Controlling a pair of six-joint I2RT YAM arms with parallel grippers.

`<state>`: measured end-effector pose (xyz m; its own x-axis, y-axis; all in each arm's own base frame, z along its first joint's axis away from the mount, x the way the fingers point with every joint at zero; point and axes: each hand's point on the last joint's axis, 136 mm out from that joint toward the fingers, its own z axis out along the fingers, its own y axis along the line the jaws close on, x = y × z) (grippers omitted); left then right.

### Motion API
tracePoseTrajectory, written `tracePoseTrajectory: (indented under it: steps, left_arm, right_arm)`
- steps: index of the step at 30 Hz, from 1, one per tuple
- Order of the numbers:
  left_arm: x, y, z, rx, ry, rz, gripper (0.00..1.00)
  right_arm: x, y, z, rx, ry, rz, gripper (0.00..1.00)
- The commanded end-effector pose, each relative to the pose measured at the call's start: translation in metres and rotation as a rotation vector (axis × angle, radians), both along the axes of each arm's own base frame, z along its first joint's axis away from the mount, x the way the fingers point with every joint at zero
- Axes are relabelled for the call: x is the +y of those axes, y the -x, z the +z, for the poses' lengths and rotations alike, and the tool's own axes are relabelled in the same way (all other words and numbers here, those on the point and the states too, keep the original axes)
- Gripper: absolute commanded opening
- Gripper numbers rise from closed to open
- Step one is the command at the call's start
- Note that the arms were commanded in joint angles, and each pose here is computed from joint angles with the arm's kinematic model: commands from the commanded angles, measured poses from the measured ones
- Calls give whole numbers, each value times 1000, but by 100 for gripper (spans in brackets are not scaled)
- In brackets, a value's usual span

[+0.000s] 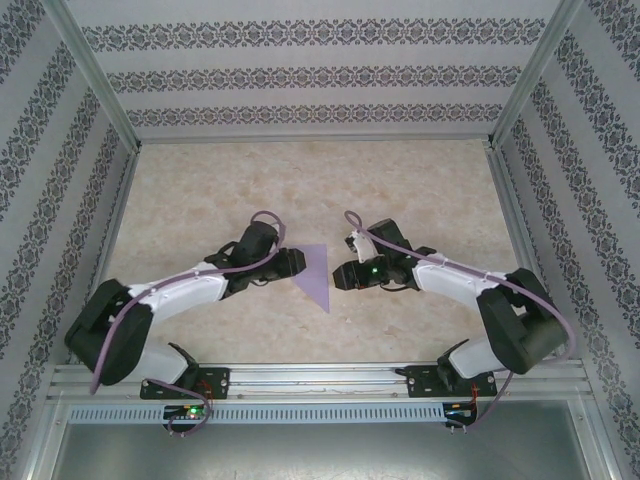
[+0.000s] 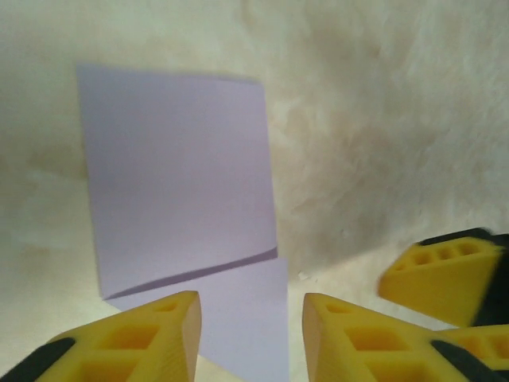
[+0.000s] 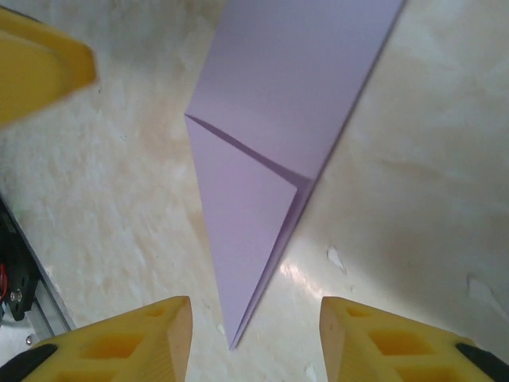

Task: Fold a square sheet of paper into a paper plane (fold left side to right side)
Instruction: Third fold the triangle at the center of the table.

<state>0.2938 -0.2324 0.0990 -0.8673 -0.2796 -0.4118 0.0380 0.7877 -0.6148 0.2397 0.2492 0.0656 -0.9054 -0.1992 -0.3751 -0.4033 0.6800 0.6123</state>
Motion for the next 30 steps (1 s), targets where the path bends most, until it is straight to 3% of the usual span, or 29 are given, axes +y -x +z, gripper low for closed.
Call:
tracePoseTrajectory:
  steps: [1,7,16,24,30]
  left_arm:
    - [37,3,-6,-9,-88,88,43]
    - [63,11,-6,-11,-99,146,47]
    - [68,12,-10,2,-113,150,47]
    - [69,12,-13,14,-115,152,48]
    - [70,11,-14,20,-112,153,49]
  right_arm:
    - [16,-7,3,-57,-22,91,48]
    - [31,-18,-9,-52,-11,120,50]
    - [45,-22,-21,-25,-18,136,50]
    - [49,-18,-26,-2,-28,148,44]
    - [50,-17,-22,-4,-36,149,33]
